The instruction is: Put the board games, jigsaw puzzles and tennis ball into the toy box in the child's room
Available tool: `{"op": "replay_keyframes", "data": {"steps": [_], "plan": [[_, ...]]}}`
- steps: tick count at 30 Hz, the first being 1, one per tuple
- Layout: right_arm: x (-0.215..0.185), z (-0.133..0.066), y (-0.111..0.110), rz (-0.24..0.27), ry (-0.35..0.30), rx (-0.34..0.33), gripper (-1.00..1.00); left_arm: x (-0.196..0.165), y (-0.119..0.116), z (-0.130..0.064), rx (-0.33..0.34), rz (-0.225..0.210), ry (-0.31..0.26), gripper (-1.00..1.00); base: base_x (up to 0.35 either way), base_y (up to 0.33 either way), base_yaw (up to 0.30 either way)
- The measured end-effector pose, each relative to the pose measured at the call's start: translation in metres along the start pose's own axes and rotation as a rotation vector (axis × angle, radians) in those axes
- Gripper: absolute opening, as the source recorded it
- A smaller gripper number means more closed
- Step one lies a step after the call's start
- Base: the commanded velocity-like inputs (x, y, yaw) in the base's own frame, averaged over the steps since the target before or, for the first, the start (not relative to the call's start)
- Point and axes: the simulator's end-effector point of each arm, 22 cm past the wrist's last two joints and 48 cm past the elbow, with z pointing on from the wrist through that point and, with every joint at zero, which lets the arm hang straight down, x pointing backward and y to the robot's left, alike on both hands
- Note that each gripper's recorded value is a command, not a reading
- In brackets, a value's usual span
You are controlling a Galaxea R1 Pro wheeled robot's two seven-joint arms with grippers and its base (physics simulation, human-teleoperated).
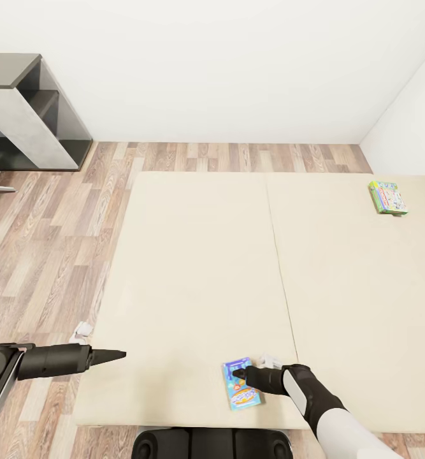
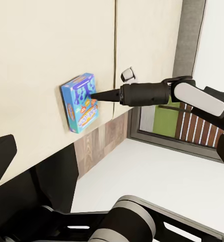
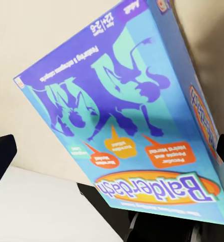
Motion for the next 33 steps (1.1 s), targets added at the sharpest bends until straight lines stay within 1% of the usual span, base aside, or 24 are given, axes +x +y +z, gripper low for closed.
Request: {"op": "replay_keyframes", "data": {"steps": [4, 10, 33], "plan": [[-0.0008, 0.0002, 0.0006, -0.001, -0.004, -0.001, 1.0, -0.0002, -0.0001, -0.0001, 0.0, 0.0, -0.001, 1.0, 0.0, 0.0, 0.0], [-0.007, 0.0002, 0.0008, -0.013, -0.032, -0.001, 1.0, -0.0001, 0.0001, -0.0001, 0.0, 0.0, 0.0, 1.0, 0.0, 0.0, 0.0], [-0.0087, 0.0001, -0.0023, -0.016, -0.04, 0.013, 1.0, -0.0001, -0.0001, 0.0, 0.0, 0.001, 0.0, 1.0, 0.0, 0.0, 0.0]]}}
